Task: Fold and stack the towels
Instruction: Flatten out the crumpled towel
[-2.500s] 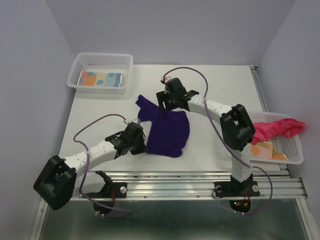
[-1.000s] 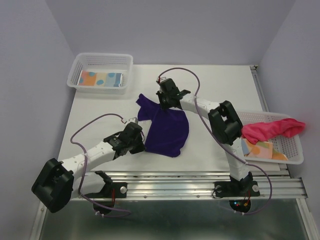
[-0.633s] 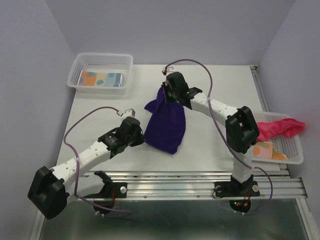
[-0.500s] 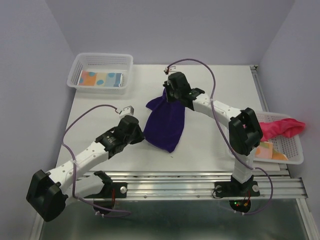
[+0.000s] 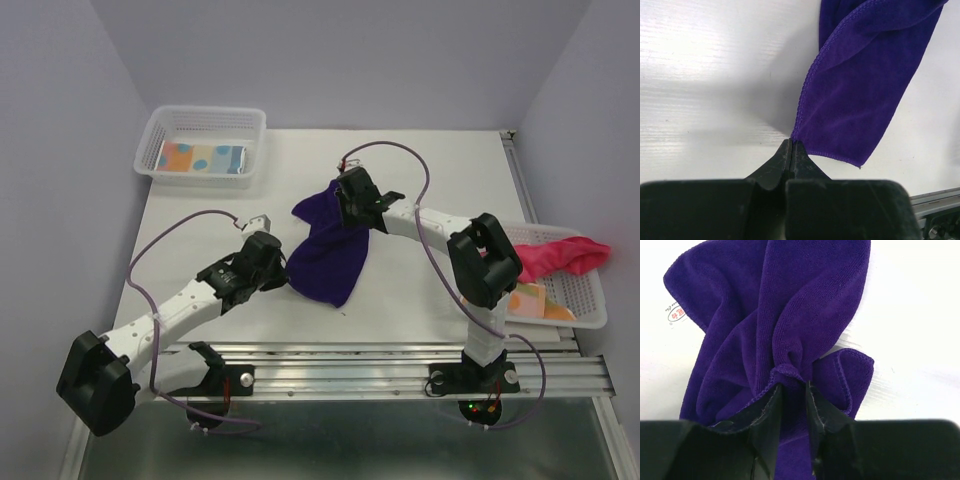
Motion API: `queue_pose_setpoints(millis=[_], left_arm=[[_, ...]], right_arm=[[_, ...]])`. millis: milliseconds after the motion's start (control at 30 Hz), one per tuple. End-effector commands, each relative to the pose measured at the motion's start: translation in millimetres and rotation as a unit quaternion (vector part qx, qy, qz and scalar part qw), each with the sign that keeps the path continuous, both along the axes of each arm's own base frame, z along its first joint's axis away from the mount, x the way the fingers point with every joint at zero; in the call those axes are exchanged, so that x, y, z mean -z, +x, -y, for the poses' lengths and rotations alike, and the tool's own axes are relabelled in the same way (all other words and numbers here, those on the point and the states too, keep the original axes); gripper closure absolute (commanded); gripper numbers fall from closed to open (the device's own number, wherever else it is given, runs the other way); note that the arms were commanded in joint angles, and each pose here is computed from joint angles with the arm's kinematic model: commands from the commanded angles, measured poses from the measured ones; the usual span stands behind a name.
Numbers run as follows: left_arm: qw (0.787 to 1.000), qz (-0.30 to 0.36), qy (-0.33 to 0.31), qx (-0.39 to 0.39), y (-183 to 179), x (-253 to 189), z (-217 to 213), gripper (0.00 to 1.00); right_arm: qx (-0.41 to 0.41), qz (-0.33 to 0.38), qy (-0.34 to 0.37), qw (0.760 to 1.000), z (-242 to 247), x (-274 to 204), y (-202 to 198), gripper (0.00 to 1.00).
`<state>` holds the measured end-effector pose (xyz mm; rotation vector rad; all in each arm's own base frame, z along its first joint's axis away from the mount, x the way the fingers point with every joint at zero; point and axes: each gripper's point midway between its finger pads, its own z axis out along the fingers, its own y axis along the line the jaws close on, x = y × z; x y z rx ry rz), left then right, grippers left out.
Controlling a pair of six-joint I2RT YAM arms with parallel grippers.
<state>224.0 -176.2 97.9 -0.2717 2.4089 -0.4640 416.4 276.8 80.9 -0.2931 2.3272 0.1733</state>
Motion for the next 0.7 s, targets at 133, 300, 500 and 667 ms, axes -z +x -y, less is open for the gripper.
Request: queue_pose_setpoints(millis=[133, 300, 500, 667], left_arm=[[1.000, 0.000, 0.011, 0.008, 0, 7, -1, 1.00], [1.000, -0.001, 0.013, 0.012, 0, 8, 0, 1.00], [1.000, -0.002, 0.013, 0.012, 0, 8, 0, 1.00], [1.000, 0.000, 0.013, 0.013, 1, 8, 0, 1.00]], right_arm=[[0.009, 0.018, 0.019, 1.000, -2, -16, -1, 0.64], [0.006, 0.020, 0.026, 0.999, -3, -23, -2, 0.64], [-0.021, 0.023, 0.053, 0.998, -13, -31, -9, 0.66], [-0.019, 0.023, 0.053, 0.998, -13, -30, -7, 0.68]])
